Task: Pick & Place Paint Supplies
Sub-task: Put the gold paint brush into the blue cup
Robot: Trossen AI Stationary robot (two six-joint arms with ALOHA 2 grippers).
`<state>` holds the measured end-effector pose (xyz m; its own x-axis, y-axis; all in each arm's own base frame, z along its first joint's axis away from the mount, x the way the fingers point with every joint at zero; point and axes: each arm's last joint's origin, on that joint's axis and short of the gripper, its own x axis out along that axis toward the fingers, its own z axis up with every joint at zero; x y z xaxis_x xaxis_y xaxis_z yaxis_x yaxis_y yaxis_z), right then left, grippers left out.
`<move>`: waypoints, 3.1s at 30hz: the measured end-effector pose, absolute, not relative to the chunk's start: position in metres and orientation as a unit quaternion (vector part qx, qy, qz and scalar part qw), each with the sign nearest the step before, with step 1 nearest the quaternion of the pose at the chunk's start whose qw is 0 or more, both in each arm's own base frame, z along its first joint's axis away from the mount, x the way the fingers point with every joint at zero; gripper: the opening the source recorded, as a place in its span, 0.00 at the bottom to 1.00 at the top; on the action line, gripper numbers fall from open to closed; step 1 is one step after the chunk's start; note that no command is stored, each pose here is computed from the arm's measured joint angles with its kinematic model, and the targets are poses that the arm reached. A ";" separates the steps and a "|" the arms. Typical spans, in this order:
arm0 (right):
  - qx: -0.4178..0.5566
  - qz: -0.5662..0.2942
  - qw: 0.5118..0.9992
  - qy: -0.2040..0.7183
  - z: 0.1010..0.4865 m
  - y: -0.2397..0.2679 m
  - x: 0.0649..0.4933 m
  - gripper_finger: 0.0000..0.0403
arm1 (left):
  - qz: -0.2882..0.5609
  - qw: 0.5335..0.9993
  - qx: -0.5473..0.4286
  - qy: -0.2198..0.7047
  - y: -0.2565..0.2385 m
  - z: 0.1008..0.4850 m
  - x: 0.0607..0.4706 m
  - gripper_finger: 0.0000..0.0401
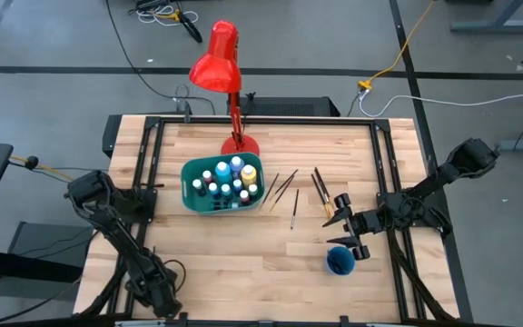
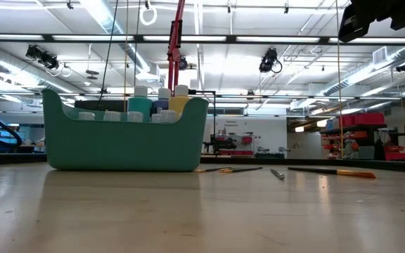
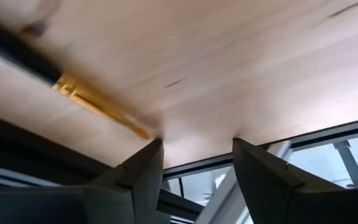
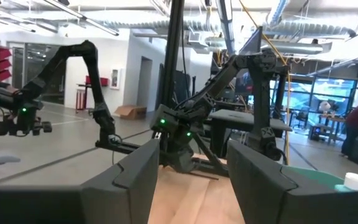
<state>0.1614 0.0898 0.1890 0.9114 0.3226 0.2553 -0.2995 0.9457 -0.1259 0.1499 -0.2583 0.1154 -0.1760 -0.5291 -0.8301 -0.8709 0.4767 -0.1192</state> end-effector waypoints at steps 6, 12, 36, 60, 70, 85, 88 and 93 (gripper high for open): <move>-0.039 0.160 0.977 -0.137 0.189 0.090 0.161 0.49 | 0.220 0.428 -0.459 0.747 -0.252 0.113 0.151 0.40; -0.039 0.159 0.977 -0.137 0.189 0.090 0.161 0.49 | 0.235 0.435 -0.455 0.741 -0.249 0.113 0.152 0.36; -0.034 0.160 0.977 -0.136 0.189 0.090 0.161 0.49 | 0.386 0.429 -0.378 0.724 -0.245 0.148 0.154 0.36; -0.041 0.160 0.977 -0.135 0.189 0.090 0.161 0.49 | 0.390 0.460 -0.404 0.687 -0.258 0.140 0.141 0.36; -0.048 0.159 0.977 -0.136 0.189 0.090 0.161 0.49 | 0.455 0.467 -0.362 0.666 -0.256 0.160 0.135 0.36; -0.050 0.159 0.977 -0.134 0.188 0.090 0.162 0.49 | 0.472 0.523 -0.337 0.625 -0.237 0.146 0.140 0.36; -0.052 0.159 0.977 -0.134 0.188 0.090 0.162 0.49 | 0.500 0.527 -0.291 0.623 -0.225 0.147 0.138 0.36; -0.062 0.157 0.976 -0.136 0.188 0.090 0.162 0.49 | 0.511 0.535 -0.279 0.613 -0.218 0.148 0.144 0.36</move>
